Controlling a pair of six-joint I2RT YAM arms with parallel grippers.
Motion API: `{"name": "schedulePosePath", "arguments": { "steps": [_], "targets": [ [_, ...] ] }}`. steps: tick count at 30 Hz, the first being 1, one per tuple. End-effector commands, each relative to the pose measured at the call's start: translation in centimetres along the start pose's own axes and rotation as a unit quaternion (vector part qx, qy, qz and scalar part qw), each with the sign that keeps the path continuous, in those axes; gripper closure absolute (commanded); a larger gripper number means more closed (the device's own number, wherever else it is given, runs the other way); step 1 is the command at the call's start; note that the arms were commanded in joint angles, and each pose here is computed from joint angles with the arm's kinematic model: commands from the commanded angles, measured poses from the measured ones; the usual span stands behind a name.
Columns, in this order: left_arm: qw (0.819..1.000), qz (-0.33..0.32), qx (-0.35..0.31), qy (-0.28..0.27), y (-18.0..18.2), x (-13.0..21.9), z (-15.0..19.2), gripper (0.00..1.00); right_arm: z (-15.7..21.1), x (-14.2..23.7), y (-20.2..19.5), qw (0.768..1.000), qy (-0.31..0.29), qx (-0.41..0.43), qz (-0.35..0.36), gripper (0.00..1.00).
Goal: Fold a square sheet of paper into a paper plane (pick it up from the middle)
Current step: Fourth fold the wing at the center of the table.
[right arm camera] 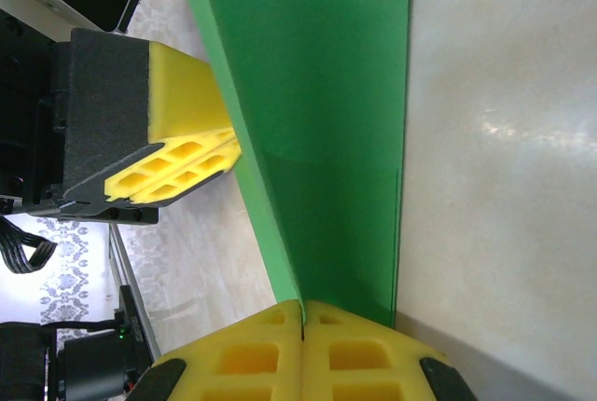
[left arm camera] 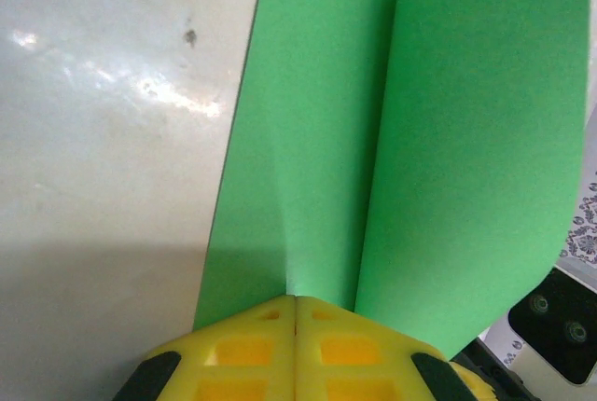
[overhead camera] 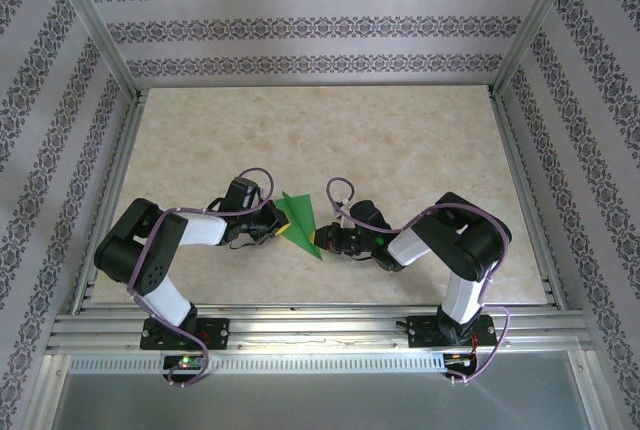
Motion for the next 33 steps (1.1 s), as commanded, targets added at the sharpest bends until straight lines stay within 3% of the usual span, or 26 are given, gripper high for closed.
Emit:
{"name": "schedulePosePath", "arguments": {
  "steps": [1, 9, 23, 33],
  "targets": [
    [1.0, -0.023, -0.001, -0.007, 1.4, 0.0, -0.2, 0.95, 0.3, 0.5, -0.7, 1.0, -0.006, -0.01, 0.013, 1.0],
    [1.0, -0.012, -0.007, -0.007, 0.6, 0.2, -0.2, 0.95, 0.9, 0.2, -1.5, 0.999, 0.006, -0.025, 0.022, 1.0],
    [0.995, 0.061, -0.076, 0.001, -4.1, 1.9, 0.5, 0.91, 1.3, 0.1, -2.0, 0.999, 0.013, -0.034, 0.026, 1.0],
    [0.987, 0.104, -0.114, 0.049, -6.2, 0.6, 1.8, 0.94, 1.5, 0.0, -2.2, 0.999, 0.016, -0.041, 0.029, 1.0]
  ]
}}
Point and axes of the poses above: each hand's point on the last joint's axis, 136 mm out from that joint toward the fingers, its own x axis back along the fingers, its own y axis along the line the jaws close on, z = x × y, the point moved 5 cm from there along x, back along the fingers, and after that the axes turned 15 degrees about x, right-handed, at the moved point
